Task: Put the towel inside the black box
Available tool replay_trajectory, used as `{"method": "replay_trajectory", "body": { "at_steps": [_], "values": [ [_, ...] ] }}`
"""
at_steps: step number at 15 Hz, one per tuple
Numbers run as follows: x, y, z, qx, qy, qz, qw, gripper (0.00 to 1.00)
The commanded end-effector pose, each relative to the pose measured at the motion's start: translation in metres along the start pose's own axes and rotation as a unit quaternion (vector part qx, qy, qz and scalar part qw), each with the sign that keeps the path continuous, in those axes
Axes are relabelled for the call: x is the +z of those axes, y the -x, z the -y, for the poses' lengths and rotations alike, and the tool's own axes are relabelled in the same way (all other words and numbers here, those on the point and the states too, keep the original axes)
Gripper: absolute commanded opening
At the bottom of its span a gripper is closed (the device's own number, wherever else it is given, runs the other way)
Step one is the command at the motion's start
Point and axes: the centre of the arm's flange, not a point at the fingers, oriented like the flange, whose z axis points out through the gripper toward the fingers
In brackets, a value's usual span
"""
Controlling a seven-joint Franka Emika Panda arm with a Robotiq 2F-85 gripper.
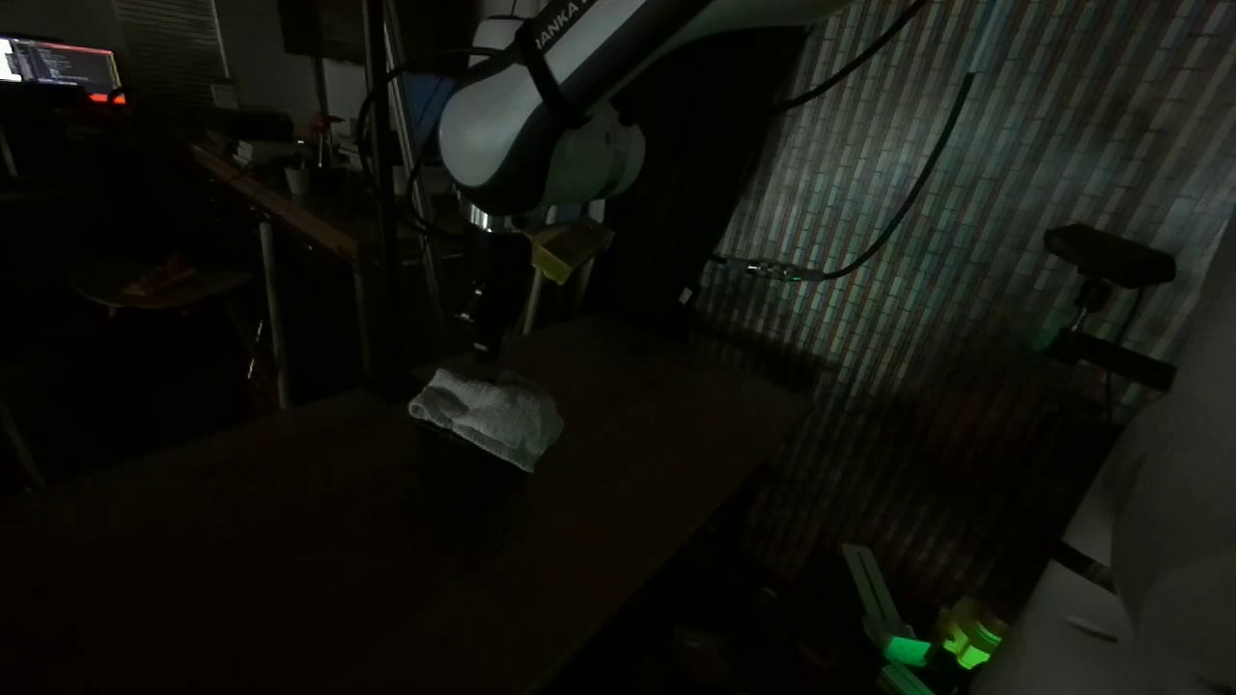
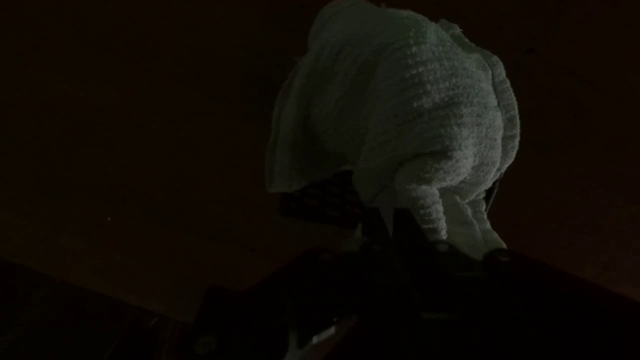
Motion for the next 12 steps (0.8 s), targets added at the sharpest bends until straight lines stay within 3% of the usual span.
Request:
{"method": "replay_trajectory", "body": {
  "at_steps": [1, 12],
  "values": [
    [0.008, -0.012, 0.002, 0.017, 0.004, 0.006, 0.9998, 0.12],
    [0.084, -0.045, 0.001, 0.058, -0.014, 0.028, 0.9978, 0.11]
  ]
}}
